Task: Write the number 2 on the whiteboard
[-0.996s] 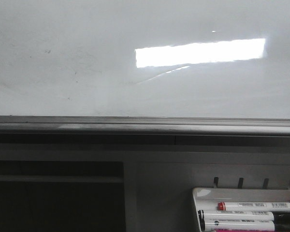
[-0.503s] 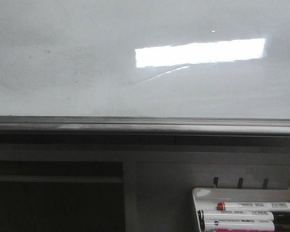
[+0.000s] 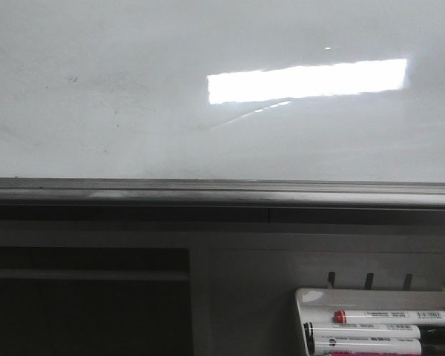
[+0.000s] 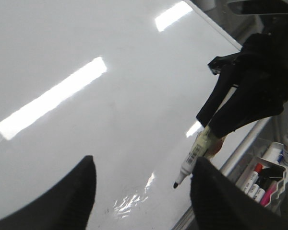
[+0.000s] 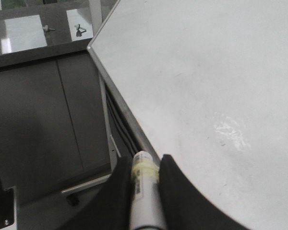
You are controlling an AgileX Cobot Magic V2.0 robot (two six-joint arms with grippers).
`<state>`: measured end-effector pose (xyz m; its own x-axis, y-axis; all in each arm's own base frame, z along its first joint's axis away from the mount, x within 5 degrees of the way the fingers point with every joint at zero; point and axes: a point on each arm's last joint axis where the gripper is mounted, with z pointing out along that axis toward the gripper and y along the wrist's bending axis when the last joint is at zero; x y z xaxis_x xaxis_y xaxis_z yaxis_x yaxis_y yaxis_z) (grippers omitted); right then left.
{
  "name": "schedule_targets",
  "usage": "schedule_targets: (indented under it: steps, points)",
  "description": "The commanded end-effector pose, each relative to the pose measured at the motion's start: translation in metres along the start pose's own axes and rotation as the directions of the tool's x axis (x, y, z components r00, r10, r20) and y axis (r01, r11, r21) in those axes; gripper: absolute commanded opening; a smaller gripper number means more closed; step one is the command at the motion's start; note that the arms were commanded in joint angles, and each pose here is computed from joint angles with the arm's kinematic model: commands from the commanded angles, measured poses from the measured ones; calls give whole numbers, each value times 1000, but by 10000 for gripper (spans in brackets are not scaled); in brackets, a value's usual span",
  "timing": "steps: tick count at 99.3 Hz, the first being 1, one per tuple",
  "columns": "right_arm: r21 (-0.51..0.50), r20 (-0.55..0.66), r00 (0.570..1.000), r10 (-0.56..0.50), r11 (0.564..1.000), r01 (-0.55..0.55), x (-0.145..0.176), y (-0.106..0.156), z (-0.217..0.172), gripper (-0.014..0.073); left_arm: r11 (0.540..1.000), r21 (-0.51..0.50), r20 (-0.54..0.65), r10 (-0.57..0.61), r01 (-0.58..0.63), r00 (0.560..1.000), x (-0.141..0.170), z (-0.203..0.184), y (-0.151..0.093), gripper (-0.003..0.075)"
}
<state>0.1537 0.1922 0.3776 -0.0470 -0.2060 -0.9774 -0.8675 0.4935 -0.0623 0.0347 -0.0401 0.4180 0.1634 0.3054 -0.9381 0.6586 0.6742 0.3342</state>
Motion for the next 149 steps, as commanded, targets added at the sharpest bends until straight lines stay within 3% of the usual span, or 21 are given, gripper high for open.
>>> schedule_targets:
  steps: [1,15,35,52,63,84,116,139,149]
  points:
    - [84,80,997,-22,996,16,-16,-7,-7,-71,988,-102,78,-107,115,991,2,-14,3,278]
    - [124,97,995,-32,992,20,-18,-10,-7,-71,960,-170,152,-196,221,969,25,-26,-4,145]
    - [118,93,995,-33,993,22,-18,-10,-7,-71,938,-196,283,-225,286,932,51,-23,-11,-22]
    - [116,92,995,-34,993,23,-18,-10,-7,-71,925,-165,283,-288,342,915,60,-17,-14,-20]
    - [133,81,992,-95,988,84,-17,-11,-7,-71,925,-166,289,-287,343,913,60,-17,-14,-20]
    - [241,64,984,-165,960,145,-13,-23,8,-71,923,-162,289,-293,348,912,60,-17,-14,-20]
    - [285,22,985,-174,945,161,-1,-31,28,-71,924,-161,284,-294,348,913,60,-16,-14,-20]
    - [375,47,978,-201,911,169,-5,-42,26,-71,924,-161,284,-294,348,913,60,-16,-14,-20]
    - [358,27,981,-191,918,169,-5,-46,29,-71,924,-161,284,-294,348,913,60,-16,-14,-20]
